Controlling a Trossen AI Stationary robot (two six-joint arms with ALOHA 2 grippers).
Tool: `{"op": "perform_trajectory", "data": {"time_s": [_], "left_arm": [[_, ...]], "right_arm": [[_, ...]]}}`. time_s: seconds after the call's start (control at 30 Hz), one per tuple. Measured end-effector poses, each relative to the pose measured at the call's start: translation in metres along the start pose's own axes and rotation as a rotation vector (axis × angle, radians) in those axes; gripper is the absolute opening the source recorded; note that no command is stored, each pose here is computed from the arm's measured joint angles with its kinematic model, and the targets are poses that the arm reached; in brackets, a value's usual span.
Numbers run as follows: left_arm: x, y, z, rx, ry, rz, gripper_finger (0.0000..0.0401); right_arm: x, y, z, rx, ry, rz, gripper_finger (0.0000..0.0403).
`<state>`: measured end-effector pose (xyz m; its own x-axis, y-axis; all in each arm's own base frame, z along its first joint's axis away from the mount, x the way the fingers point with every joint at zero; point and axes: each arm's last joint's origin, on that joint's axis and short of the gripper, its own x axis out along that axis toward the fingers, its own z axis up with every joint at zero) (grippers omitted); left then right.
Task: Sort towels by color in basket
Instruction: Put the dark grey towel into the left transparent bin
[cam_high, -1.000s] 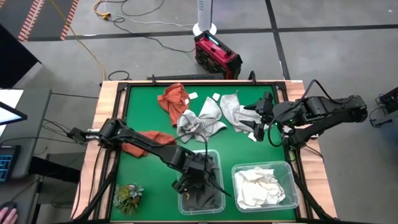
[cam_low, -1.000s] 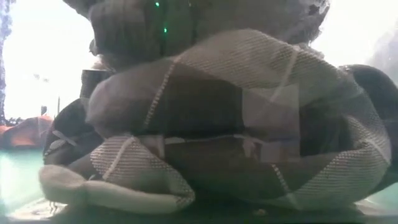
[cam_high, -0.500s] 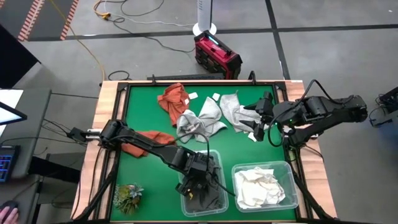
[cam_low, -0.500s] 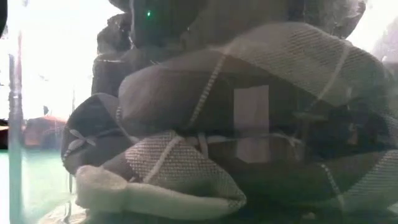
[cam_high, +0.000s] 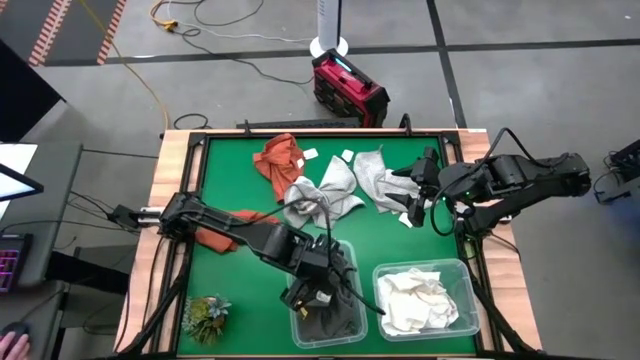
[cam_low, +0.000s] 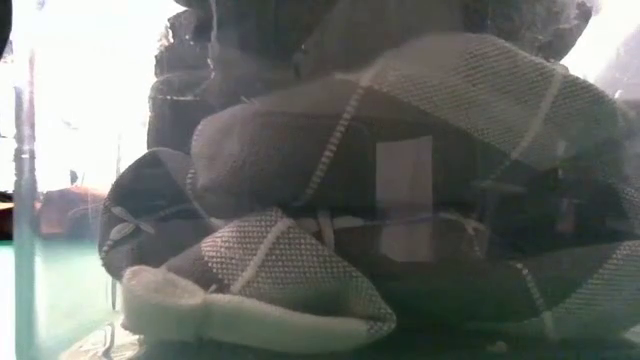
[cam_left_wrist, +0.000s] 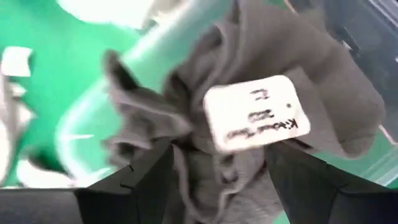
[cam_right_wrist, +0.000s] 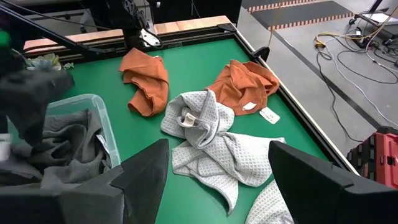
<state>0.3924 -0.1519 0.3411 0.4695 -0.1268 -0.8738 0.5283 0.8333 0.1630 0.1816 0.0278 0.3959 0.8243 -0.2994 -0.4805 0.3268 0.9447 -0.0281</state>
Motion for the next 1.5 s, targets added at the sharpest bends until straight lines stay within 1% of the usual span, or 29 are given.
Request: {"op": "perform_trajectory", "data": {"time_s": [0.1, 0.23, 0.37, 0.5, 0.63, 0.77, 0.87, 1.0, 1.07, 1.13, 1.23, 1.3, 1.37, 1.5], "left_arm": [[-0.011, 0.002, 0.008, -0.023, -0.065, 0.010, 0.0243], [-0.014, 0.001, 0.014, -0.042, -0.150, -0.082, 0.0241], [-0.009, -0.002, 0.015, -0.035, -0.160, -0.099, 0.0240], [-0.001, -0.001, 0.016, 0.000, -0.159, -0.058, 0.0240], [-0.004, 0.002, 0.019, 0.036, -0.188, 0.040, 0.0240], [-0.003, 0.003, 0.020, 0.028, -0.200, 0.055, 0.0240], [0.010, 0.005, 0.018, 0.000, -0.211, 0.062, 0.0240], [0.037, 0.012, 0.007, -0.038, -0.181, 0.069, 0.0240], [0.053, 0.015, -0.002, -0.063, -0.162, 0.073, 0.0240], [0.070, 0.017, -0.014, -0.103, -0.113, 0.064, 0.0240], [0.087, 0.020, -0.030, -0.175, -0.062, 0.028, 0.0240], [0.094, 0.020, -0.037, -0.222, -0.043, -0.028, 0.0240], [0.095, 0.019, -0.040, -0.237, -0.038, -0.072, 0.0240], [0.089, 0.016, -0.033, -0.218, -0.068, -0.118, 0.0240]], "right_arm": [[0.000, 0.000, 0.000, 0.000, 0.000, 0.000, 0.0306], [0.000, 0.000, 0.000, -0.002, 0.000, 0.000, 0.0306], [0.000, 0.000, 0.000, -0.006, 0.000, 0.000, 0.0306], [0.000, 0.000, 0.000, -0.006, 0.000, 0.000, 0.0306], [0.000, 0.000, 0.000, -0.006, 0.000, 0.000, 0.0306], [0.000, 0.000, 0.000, -0.006, 0.000, 0.000, 0.0306], [0.000, 0.000, 0.000, -0.006, 0.000, 0.000, 0.0306], [0.000, 0.000, 0.000, -0.006, 0.000, 0.000, 0.0306], [0.000, 0.000, 0.000, -0.006, 0.000, 0.000, 0.0306], [0.000, 0.000, 0.000, -0.005, 0.000, 0.000, 0.0306], [0.000, 0.000, 0.000, -0.006, 0.000, 0.000, 0.0306], [0.000, 0.000, 0.000, -0.006, 0.000, 0.000, 0.0306], [0.000, 0.000, 0.000, -0.006, 0.000, 0.000, 0.0306], [0.000, 0.000, 0.000, -0.006, 0.000, 0.000, 0.0306]]}}
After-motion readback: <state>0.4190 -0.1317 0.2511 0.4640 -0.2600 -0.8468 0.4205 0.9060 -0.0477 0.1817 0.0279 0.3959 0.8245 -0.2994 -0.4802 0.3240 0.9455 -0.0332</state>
